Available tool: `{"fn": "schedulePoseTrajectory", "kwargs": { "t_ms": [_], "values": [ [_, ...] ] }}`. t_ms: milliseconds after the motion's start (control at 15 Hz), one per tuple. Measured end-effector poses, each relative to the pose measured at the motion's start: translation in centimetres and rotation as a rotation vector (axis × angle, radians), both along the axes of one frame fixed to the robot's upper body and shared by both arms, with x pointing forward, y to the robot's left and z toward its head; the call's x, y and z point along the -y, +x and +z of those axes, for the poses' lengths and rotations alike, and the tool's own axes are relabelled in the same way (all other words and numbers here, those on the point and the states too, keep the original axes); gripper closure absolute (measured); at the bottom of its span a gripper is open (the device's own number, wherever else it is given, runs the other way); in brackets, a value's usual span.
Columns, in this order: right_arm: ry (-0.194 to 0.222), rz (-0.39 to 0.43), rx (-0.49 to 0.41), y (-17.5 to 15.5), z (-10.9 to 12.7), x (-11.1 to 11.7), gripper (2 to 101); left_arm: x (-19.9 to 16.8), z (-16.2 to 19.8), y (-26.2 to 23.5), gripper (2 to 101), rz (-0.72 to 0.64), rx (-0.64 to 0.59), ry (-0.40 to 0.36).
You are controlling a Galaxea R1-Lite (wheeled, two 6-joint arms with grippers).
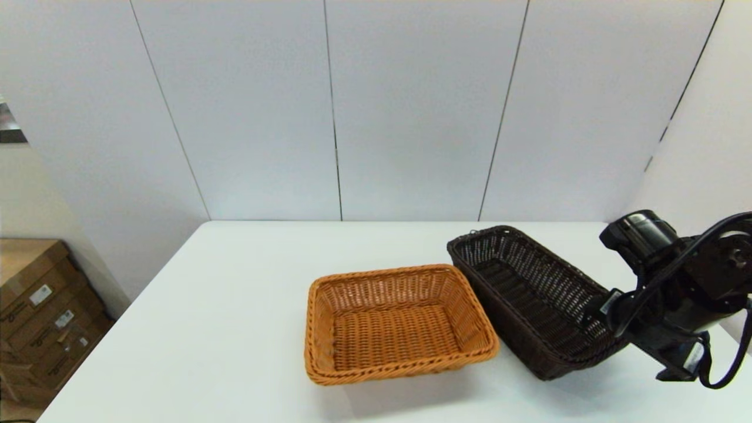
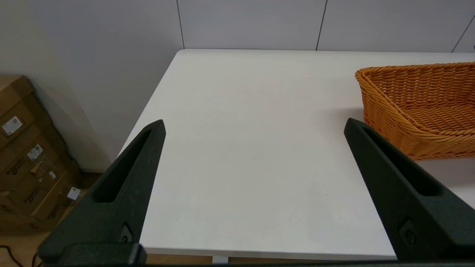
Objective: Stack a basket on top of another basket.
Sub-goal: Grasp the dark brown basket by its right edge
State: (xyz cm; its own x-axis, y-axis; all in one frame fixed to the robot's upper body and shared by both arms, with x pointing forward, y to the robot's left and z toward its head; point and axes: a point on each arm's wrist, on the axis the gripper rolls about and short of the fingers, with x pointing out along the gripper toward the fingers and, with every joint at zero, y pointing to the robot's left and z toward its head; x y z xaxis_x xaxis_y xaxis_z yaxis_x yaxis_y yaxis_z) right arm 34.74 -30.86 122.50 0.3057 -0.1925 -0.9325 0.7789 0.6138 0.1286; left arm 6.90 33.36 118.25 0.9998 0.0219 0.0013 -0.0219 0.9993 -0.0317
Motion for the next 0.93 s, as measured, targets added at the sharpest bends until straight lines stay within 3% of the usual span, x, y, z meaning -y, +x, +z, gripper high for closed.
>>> {"fn": "schedulePoseTrajectory", "kwargs": {
  "t_ms": [200,400,933],
  "values": [
    [0.007,-0.013,-0.040,0.9,-1.4,0.3,4.3,0.0,0.0,0.0,5.4,0.000,0.000,0.000],
    [0.066,-0.014,-0.068,1.3,-2.2,0.6,4.3,0.0,0.0,0.0,5.4,-0.001,0.000,0.000],
    [0.070,-0.022,-0.114,1.5,-3.4,0.8,4.3,0.0,0.0,0.0,5.4,-0.001,0.000,0.001]
  ]
}}
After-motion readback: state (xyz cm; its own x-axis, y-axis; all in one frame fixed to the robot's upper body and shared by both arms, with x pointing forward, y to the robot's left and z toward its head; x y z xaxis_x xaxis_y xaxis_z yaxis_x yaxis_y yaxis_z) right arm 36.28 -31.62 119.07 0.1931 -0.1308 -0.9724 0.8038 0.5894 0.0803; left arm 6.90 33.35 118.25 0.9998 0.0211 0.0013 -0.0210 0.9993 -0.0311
